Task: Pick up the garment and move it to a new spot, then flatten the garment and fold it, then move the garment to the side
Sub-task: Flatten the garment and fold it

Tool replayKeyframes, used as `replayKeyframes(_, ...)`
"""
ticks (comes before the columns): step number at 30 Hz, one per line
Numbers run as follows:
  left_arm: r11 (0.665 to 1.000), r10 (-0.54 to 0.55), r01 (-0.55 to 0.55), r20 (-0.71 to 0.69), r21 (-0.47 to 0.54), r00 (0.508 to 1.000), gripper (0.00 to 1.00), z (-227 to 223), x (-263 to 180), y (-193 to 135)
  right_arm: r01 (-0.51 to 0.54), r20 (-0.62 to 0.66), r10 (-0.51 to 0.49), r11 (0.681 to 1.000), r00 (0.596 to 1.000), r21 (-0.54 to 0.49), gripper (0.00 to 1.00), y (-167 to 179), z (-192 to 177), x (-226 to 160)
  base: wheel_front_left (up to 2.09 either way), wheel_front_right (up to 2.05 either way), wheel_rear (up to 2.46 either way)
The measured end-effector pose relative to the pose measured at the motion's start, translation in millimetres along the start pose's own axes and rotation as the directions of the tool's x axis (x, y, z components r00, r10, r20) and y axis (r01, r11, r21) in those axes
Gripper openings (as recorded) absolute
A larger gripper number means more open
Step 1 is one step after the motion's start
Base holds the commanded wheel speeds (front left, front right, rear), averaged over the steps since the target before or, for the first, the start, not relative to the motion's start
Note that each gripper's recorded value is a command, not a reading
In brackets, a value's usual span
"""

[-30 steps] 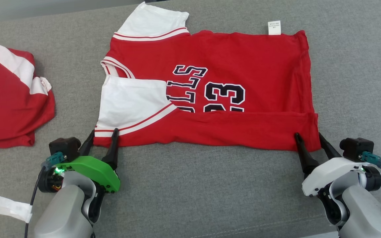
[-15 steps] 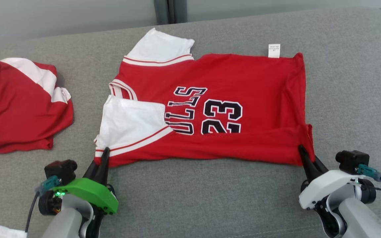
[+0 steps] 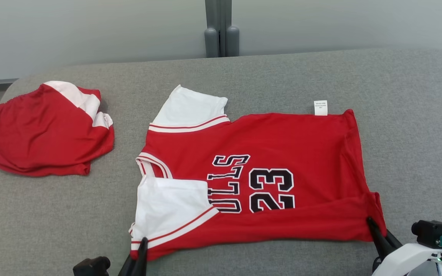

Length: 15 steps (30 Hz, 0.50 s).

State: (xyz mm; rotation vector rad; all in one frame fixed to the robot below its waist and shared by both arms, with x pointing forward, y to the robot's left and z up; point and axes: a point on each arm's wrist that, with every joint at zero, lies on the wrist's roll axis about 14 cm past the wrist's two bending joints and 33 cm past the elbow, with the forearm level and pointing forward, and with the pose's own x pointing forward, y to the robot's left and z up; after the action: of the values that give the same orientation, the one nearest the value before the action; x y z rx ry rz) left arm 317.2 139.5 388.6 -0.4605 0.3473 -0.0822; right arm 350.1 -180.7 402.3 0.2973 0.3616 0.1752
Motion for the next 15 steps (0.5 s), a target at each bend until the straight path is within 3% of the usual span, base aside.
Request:
replayKeyframes(3, 1.0, 0.006, -0.007, -0.005, -0.005, 1.0, 0.0, -4.2, -5.7, 0.2, 0.014, -0.012, -0.014, 1.0, 1.0, 0.02, 0.0, -2.0, -4.5, -5.4, 0.0, 0.0, 0.0)
replayKeyframes(4, 1.0, 0.01, -0.01, -0.004, -0.005, 1.0, 0.0, -4.2, -6.2, 0.1, 0.015, -0.013, -0.015, 0.999, 1.0, 0.028, 0.14, -0.3, -5.6, -6.1, 0.0, 0.0, 0.0)
replayKeyframes(5, 1.0, 0.011, -0.011, -0.001, -0.005, 1.0, 0.36, -3.7, -6.3, 0.0, 0.015, -0.013, -0.015, 0.999, 1.0, 0.032, 0.48, 0.8, -6.0, -6.5, 0.0, 0.0, 0.0)
replayKeyframes(6, 1.0, 0.011, -0.011, 0.003, -0.005, 1.0, 1.0, -2.7, -6.4, -0.4, 0.015, -0.012, -0.015, 1.0, 1.0, 0.024, 1.0, 1.5, -6.2, -7.3, 0.0, 0.0, 0.0)
replayKeyframes(15, 0.999, -0.011, 0.004, 0.142, 0.05, 0.99, 1.0, 44.4, 5.1, -6.0, 0.015, 0.174, -0.009, 0.999, 0.985, -0.032, 1.0, 8.5, 40.3, -4.0, 0.0, 0.0, 0.0)
